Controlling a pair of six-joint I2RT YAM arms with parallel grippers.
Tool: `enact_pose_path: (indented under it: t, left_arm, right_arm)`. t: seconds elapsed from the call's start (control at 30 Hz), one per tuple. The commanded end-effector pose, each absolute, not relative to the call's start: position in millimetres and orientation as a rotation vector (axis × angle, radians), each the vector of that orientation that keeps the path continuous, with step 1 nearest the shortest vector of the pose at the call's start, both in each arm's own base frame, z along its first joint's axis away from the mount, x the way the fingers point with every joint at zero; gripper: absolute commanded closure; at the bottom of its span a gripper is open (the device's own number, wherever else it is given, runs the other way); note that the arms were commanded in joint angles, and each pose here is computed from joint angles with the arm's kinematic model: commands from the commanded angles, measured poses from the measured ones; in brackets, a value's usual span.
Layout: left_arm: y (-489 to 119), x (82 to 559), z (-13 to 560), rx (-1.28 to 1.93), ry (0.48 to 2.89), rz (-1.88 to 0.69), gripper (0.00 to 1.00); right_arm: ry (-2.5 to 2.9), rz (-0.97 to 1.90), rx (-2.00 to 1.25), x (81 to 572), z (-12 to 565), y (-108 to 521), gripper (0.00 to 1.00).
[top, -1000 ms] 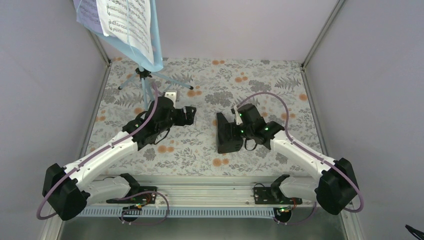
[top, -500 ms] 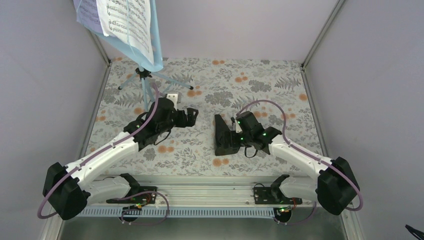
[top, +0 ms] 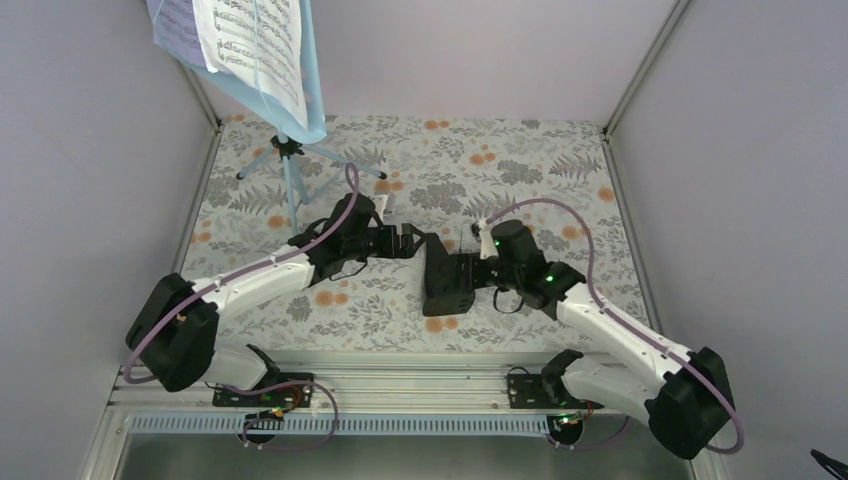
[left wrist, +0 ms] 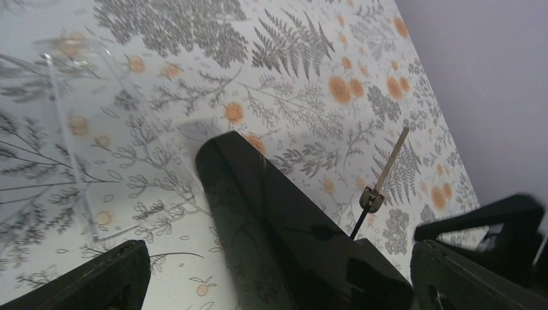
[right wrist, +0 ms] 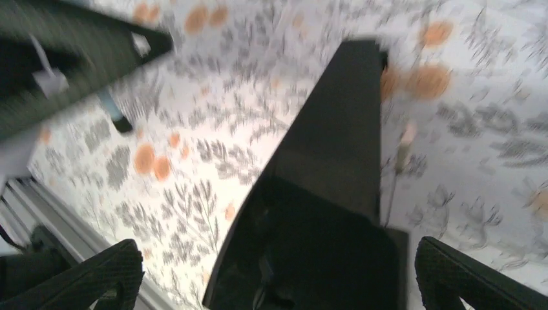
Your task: Pack up the instrument practice props
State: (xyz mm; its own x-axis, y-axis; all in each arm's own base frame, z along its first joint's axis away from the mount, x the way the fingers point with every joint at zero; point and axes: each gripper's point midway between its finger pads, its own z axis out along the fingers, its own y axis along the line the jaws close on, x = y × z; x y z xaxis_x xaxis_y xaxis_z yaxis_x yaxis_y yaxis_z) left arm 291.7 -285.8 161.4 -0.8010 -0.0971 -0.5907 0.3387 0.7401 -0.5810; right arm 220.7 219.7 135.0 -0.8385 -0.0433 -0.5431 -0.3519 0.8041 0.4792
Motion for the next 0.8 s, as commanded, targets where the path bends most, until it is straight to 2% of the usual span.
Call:
enact_pose_path:
  t: [0.0,0.17,0.3,0.77]
  left_arm:
    - [-306,291,168,0.213,2.297,-1.066,0.0]
    - [-305,287,153,0.209,2.33,-1.074,0.02]
    - [-294,285,149,0.172,2.33,-1.027,0.03]
    - [-280,286,147,0.128,2.333,-0.949,0.02]
  right_arm:
    - [2.361,0.892,-0.17,248,165,209,0.0]
    - [2.347,0.896,-0.087,278,172,187,0.0]
    - [2.427,0.705,-0.12,298,165,176,0.01]
    - [2.502,0.585,-0.202,308,124,205,0.5]
